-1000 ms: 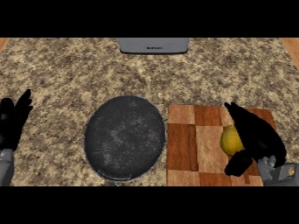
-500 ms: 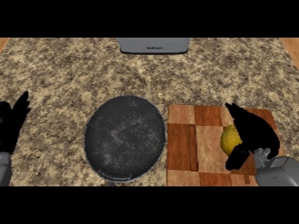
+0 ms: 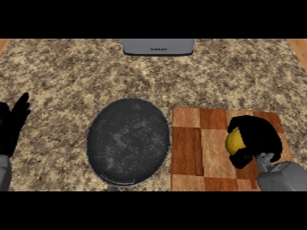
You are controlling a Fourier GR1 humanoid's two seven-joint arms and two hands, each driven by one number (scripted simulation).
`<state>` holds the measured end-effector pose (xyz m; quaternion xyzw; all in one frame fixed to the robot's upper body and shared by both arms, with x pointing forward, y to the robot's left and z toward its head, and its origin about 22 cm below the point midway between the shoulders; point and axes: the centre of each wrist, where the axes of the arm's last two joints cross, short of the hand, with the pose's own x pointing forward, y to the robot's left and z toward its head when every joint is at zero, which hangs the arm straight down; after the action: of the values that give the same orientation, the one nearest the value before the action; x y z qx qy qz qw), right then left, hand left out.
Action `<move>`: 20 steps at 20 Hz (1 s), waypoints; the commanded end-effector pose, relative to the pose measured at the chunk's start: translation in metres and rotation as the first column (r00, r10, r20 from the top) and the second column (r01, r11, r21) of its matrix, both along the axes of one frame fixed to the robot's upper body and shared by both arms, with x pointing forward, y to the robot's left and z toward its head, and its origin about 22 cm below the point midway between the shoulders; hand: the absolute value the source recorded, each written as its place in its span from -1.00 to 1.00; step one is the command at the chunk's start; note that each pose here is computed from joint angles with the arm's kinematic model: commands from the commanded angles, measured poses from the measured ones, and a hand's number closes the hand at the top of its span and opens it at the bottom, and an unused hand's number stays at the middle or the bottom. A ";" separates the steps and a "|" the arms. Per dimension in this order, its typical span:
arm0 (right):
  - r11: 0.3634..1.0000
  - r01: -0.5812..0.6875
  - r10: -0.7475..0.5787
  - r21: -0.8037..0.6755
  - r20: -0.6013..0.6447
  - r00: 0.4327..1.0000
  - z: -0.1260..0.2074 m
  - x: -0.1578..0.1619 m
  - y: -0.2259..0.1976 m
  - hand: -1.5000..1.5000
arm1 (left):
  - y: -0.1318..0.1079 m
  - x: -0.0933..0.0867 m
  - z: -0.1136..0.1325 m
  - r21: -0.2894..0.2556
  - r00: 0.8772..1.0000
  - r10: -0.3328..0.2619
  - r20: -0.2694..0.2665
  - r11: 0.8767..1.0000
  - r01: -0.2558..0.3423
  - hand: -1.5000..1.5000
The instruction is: Pick the lemon from the cutting board and place it in the pan
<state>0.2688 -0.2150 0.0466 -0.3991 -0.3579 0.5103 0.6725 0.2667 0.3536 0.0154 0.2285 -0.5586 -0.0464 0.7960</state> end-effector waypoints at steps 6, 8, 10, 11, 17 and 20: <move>0.989 -0.148 0.148 -0.015 0.046 0.988 -0.014 -0.020 -0.009 1.00 | 0.007 0.001 -0.002 -0.012 1.000 0.005 0.005 1.000 -0.005 0.00; 0.958 -0.285 0.285 -0.009 0.020 0.958 -0.007 -0.032 -0.031 1.00 | -0.003 0.000 -0.004 0.010 1.000 0.017 0.004 1.000 -0.017 0.00; 0.902 -0.430 0.430 0.030 0.003 0.903 -0.015 -0.065 -0.028 1.00 | -0.009 0.001 -0.005 0.015 0.999 0.040 -0.008 0.999 -0.040 0.00; 0.904 -0.426 0.426 0.025 0.004 0.905 -0.009 -0.074 -0.028 1.00 | 0.009 -0.007 0.002 0.016 1.000 0.017 0.009 1.000 -0.017 0.00; 0.899 -0.428 0.392 0.090 0.268 0.880 0.018 -0.075 -0.054 1.00 | 0.005 0.003 0.000 0.013 1.000 0.012 0.001 1.000 -0.012 0.00; 0.870 -0.490 0.402 0.045 0.509 0.761 0.046 -0.079 -0.044 1.00 | -0.003 0.006 0.002 0.011 1.000 0.029 0.011 1.000 -0.029 0.00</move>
<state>0.1935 -0.2606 0.0659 -0.3387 -0.5567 0.5583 0.5135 0.2667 0.3558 0.0129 0.2381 -0.5579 -0.0402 0.7940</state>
